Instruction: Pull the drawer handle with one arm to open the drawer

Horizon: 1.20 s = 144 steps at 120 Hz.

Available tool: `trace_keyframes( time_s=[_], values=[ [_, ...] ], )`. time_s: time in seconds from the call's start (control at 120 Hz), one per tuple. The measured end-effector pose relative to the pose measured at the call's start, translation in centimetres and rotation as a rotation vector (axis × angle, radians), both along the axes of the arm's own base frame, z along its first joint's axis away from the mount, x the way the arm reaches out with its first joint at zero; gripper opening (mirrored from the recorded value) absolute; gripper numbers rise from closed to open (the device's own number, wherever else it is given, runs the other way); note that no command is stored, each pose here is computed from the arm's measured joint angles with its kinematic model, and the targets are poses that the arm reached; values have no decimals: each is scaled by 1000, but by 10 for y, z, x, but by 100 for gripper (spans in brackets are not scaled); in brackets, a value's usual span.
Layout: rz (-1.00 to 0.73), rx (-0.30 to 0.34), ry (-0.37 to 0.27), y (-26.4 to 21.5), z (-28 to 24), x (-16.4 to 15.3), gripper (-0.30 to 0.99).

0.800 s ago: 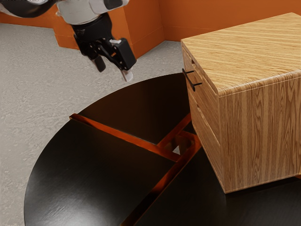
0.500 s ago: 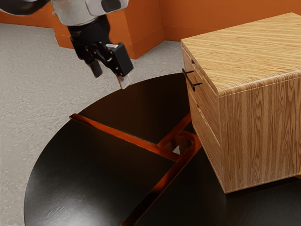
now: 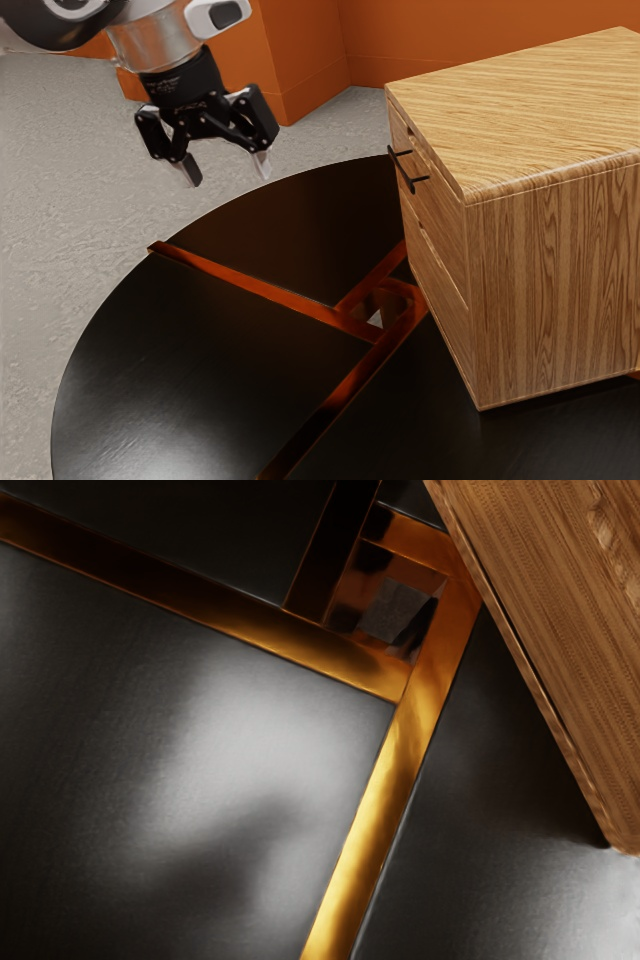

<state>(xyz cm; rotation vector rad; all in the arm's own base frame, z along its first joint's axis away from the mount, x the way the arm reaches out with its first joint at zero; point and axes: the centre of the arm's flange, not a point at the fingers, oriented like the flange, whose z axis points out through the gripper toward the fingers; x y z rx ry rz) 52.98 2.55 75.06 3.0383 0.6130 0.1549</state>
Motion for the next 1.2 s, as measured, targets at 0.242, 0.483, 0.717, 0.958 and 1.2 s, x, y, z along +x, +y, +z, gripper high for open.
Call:
trace_keyframes(
  time_s=[0.242,0.483,0.717,0.958,1.2],
  values=[
    [12,-186,-140,-73,-15,27,69],
    [248,-307,-173,-30,-19,41,69],
    [393,-352,-225,-2,-18,50,69],
    [362,-421,-165,-73,-46,74,69],
    [436,-443,-160,-65,-64,92,69]
  ],
)
